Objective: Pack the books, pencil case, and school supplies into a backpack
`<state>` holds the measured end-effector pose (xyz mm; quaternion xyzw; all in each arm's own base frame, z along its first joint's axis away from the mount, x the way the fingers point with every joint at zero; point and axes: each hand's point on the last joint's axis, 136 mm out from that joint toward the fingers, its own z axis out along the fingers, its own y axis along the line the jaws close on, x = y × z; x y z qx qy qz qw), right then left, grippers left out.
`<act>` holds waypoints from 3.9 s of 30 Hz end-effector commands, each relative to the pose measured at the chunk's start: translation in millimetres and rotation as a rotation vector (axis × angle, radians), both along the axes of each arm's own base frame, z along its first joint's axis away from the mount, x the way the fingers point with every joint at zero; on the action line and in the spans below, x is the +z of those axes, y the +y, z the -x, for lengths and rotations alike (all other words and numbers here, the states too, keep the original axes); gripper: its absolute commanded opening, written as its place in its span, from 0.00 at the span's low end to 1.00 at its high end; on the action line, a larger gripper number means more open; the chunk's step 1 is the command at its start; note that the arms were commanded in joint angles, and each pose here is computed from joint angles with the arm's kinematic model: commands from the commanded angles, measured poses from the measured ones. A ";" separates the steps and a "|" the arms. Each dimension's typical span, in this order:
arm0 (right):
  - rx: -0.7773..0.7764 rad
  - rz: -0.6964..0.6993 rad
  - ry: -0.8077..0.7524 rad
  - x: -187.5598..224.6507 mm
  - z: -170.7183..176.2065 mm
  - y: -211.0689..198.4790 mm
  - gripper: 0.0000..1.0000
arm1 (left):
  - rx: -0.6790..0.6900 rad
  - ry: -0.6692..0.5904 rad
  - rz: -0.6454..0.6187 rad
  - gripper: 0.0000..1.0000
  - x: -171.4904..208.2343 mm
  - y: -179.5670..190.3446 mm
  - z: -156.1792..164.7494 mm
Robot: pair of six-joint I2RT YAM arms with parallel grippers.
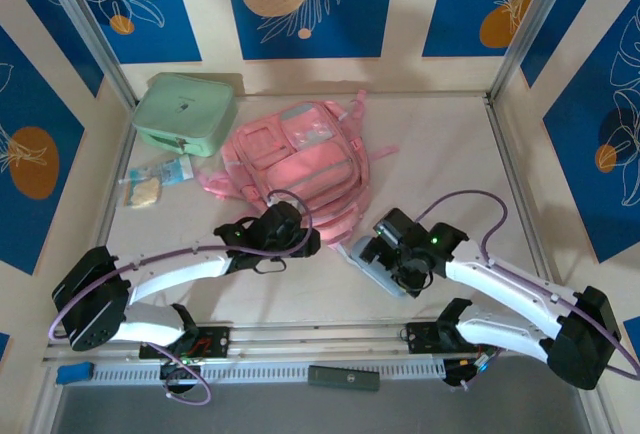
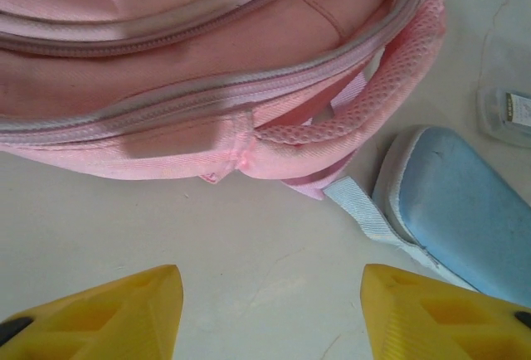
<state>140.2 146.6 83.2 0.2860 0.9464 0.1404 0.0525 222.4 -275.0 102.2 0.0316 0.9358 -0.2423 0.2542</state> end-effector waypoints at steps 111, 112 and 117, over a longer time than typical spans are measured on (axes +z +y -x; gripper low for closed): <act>0.450 -0.095 -0.132 41.3 -11.3 4.1 0.74 | -0.662 -0.326 -0.665 0.69 7.3 -26.3 -154.2; 0.450 -0.093 -0.133 41.5 -12.7 3.9 0.74 | -0.682 -0.321 -0.653 0.69 5.4 -29.4 -152.7; 0.448 -0.105 -0.141 41.4 -17.5 4.7 0.75 | -0.709 -0.314 -0.654 0.72 -2.2 -33.8 -154.6</act>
